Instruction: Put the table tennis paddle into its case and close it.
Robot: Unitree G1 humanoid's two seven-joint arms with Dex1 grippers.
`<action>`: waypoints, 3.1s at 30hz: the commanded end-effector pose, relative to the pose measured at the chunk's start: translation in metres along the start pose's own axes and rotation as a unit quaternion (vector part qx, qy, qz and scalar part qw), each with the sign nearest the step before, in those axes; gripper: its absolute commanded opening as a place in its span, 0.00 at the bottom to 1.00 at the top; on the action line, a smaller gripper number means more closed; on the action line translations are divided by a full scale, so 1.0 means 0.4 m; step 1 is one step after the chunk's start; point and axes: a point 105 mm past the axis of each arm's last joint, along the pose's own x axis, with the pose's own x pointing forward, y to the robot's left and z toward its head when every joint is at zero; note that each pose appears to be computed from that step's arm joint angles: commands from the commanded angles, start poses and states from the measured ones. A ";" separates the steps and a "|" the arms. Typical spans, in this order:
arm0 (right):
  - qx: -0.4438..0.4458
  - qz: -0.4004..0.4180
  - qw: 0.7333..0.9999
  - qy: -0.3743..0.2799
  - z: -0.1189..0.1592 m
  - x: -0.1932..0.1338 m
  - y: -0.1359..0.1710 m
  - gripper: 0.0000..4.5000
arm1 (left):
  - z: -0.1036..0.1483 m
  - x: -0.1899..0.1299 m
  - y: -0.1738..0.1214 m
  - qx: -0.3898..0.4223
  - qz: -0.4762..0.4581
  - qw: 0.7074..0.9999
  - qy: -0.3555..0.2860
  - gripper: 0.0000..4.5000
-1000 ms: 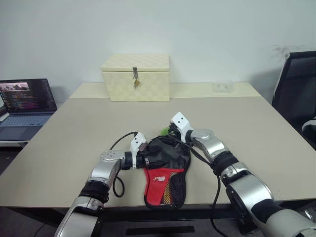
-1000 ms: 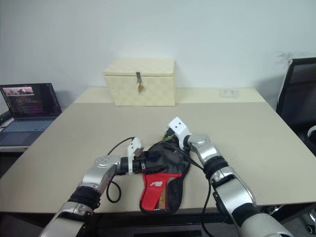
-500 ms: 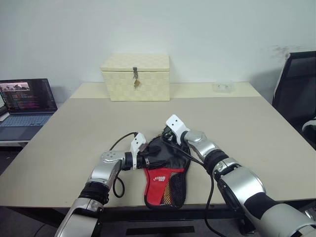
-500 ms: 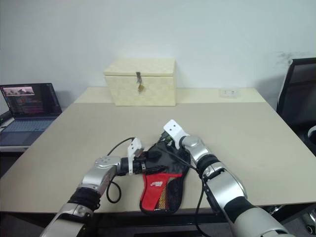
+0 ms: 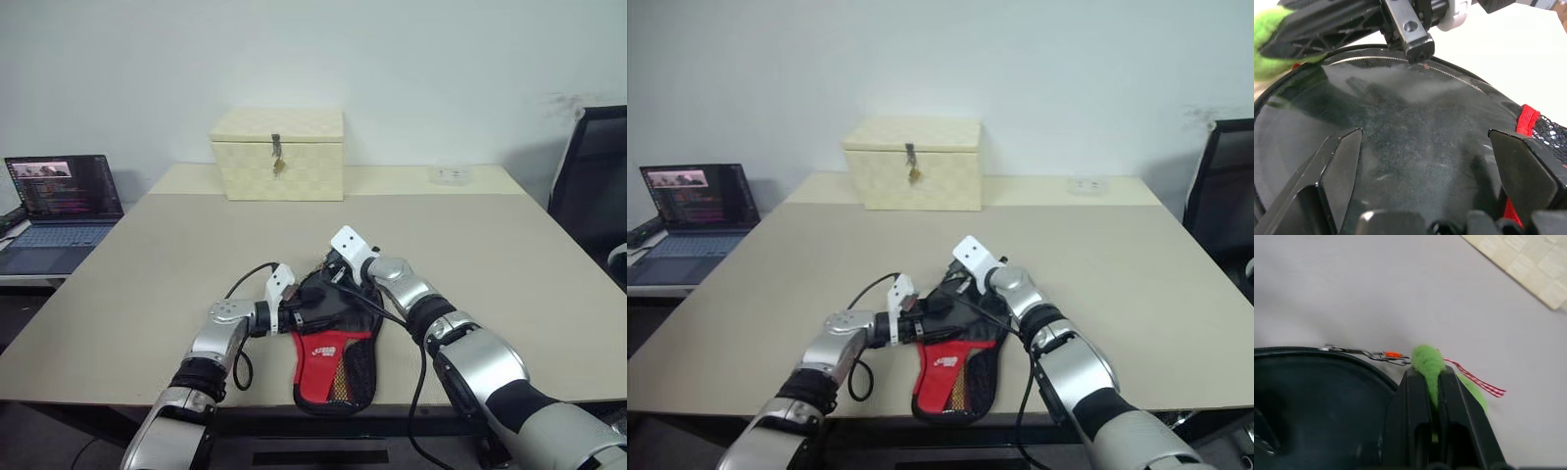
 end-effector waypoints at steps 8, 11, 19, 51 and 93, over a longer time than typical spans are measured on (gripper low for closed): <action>-0.025 -0.059 0.998 -0.016 0.009 -0.060 -0.139 0.01 | -0.100 0.020 -0.021 -0.042 -0.005 0.998 0.051 1.00; -0.027 -0.063 0.998 -0.006 -0.019 -0.072 -0.148 0.01 | -0.102 0.027 -0.026 -0.043 -0.010 0.998 0.052 1.00; -0.043 -0.078 0.996 0.023 -0.096 -0.135 -0.204 0.01 | -0.100 0.036 -0.031 -0.045 -0.014 0.998 0.049 1.00; 0.082 0.372 0.916 0.125 -0.135 -0.658 0.273 0.01 | -0.030 0.125 -0.043 -0.041 -0.040 0.998 0.016 1.00; 0.112 0.086 0.990 -0.013 -0.125 -0.485 -0.143 0.40 | 0.124 -0.164 -0.087 0.038 0.043 0.996 -0.068 1.00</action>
